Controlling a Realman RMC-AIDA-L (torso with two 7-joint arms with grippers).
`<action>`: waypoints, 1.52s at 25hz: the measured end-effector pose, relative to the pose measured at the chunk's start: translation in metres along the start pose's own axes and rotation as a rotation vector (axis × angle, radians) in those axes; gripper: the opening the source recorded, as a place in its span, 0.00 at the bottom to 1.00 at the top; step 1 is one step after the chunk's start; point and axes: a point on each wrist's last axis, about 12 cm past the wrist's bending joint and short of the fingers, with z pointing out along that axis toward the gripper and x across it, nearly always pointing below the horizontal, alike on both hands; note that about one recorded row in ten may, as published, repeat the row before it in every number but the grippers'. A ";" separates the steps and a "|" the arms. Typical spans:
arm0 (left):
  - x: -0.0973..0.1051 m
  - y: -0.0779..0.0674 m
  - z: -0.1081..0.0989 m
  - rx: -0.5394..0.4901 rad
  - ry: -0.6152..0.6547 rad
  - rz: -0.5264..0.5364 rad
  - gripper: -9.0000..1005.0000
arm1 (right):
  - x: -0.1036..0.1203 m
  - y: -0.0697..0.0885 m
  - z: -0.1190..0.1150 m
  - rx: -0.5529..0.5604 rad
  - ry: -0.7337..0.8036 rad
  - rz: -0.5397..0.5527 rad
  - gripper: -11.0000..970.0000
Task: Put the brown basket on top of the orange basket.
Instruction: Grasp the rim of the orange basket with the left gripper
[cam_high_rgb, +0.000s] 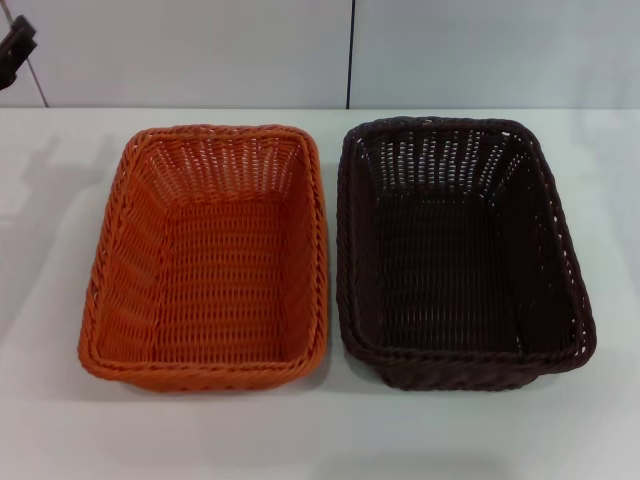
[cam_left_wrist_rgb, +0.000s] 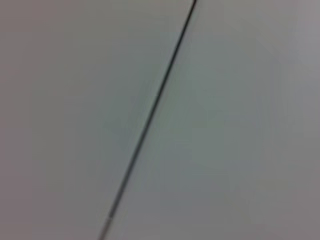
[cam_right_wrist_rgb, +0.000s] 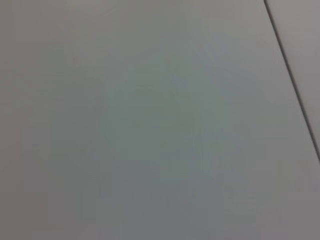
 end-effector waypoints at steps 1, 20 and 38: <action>-0.004 0.000 0.003 0.021 0.011 -0.014 0.80 | -0.001 -0.001 0.000 0.002 -0.002 -0.004 0.58; -0.099 -0.039 0.035 0.339 0.469 0.101 0.79 | 0.004 -0.053 -0.035 0.165 0.010 -0.014 0.58; -0.102 -0.087 0.019 0.007 1.150 0.249 0.77 | 0.002 -0.068 -0.044 0.202 0.010 -0.039 0.58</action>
